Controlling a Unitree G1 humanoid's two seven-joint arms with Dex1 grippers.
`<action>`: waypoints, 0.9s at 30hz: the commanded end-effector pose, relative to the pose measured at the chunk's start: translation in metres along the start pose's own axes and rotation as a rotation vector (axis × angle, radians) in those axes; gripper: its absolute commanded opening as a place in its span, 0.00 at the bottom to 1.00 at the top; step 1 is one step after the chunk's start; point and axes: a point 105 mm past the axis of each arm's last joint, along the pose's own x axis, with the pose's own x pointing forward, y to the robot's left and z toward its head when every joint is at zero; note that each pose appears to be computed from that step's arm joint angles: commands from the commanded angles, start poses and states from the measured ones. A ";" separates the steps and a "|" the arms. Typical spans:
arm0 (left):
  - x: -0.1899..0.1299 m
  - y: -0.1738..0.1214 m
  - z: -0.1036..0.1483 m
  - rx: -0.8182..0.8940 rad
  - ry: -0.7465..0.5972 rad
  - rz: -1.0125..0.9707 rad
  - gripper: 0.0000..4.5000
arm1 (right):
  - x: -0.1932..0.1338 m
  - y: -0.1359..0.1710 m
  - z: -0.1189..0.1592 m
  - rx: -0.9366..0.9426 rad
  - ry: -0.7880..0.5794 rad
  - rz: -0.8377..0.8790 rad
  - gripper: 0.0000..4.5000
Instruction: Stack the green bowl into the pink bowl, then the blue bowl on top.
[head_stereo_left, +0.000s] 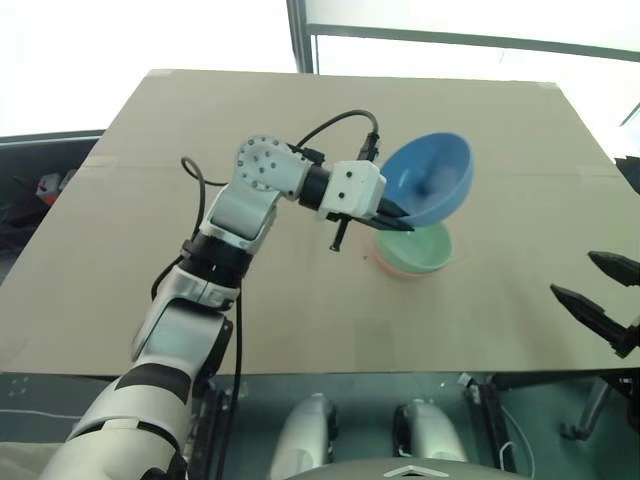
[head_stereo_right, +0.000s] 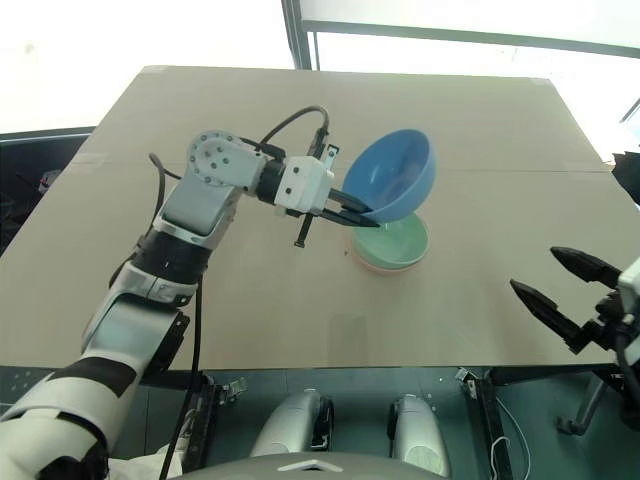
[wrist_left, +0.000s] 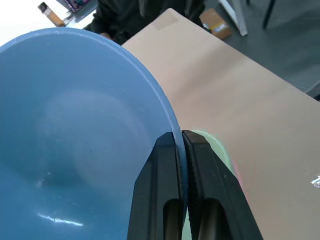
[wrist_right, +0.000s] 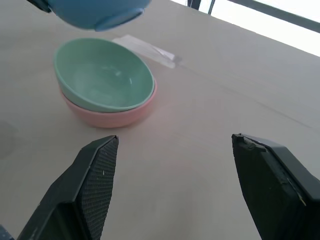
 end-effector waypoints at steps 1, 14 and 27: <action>0.002 0.004 0.004 0.052 0.015 -0.045 0.31 | -0.003 0.004 0.017 -0.057 -0.059 -0.016 0.84; -0.051 0.039 0.007 -0.160 -0.156 0.300 0.80 | 0.010 0.021 0.028 -0.065 -0.124 0.079 0.84; -0.149 -0.024 -0.056 -0.514 -0.044 0.755 0.80 | 0.010 0.020 0.016 -0.035 -0.074 0.156 0.84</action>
